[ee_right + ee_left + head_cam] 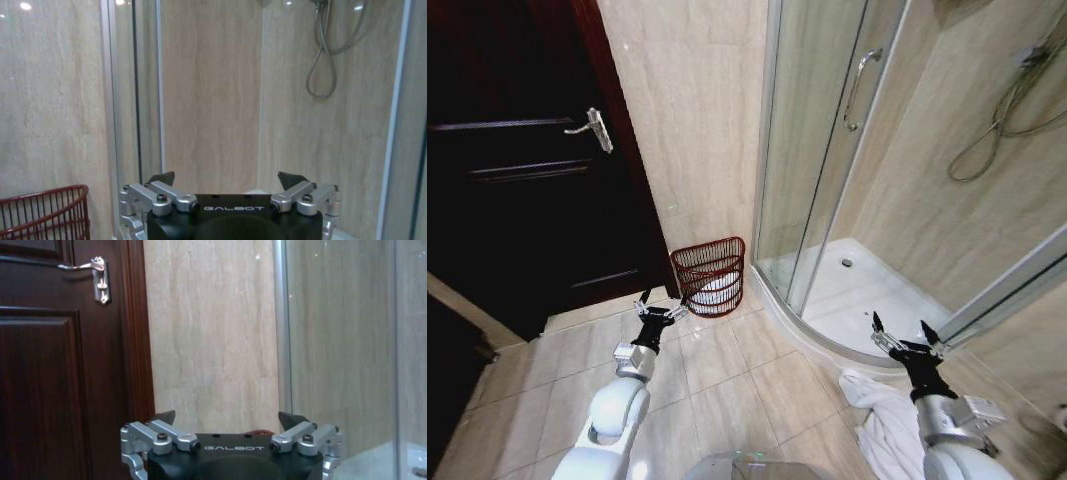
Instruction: Discard the used towel into the hamper.
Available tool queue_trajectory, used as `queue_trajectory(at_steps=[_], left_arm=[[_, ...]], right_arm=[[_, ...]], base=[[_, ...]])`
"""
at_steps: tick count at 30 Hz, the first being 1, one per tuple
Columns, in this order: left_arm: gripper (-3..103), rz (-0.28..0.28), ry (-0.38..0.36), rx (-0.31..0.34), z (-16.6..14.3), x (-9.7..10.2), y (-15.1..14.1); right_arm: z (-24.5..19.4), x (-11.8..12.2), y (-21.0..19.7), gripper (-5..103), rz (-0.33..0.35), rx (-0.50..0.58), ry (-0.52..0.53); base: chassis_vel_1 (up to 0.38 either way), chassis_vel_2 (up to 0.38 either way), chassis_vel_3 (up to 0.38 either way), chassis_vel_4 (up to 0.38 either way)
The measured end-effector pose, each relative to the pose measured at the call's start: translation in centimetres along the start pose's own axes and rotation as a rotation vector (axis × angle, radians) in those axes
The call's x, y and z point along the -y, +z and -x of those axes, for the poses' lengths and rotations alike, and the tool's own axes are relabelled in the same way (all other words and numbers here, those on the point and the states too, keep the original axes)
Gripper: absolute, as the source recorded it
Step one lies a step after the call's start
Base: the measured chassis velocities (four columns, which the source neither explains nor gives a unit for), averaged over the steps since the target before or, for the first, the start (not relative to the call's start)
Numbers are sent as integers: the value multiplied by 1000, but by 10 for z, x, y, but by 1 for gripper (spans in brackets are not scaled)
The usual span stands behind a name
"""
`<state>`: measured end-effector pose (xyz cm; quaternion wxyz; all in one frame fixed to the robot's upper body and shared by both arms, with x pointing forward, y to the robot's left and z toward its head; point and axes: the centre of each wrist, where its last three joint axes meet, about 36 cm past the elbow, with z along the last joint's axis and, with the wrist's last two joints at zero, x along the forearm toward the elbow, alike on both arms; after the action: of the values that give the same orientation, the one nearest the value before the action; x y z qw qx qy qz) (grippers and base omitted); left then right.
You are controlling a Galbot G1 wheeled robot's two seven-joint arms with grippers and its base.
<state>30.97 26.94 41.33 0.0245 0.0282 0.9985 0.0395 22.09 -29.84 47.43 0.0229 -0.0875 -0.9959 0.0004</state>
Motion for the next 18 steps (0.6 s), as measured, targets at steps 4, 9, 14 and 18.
queue_trajectory(at_steps=[4,9,14,18], left_arm=[[100,12,7,-2,0,0,1],[100,11,16,3,2,4,0],[100,9,19,5,3,6,-1],[100,10,19,4,3,6,0]], right_arm=[[-1,1,0,100,-2,-2,3],[-1,2,0,100,-2,-2,6],[-2,2,0,100,-2,0,7],[-2,2,0,100,-1,1,8]], base=[[26,-97,-24,94],[4,-106,-43,75],[-21,-132,-55,54],[-36,-147,-80,36]])
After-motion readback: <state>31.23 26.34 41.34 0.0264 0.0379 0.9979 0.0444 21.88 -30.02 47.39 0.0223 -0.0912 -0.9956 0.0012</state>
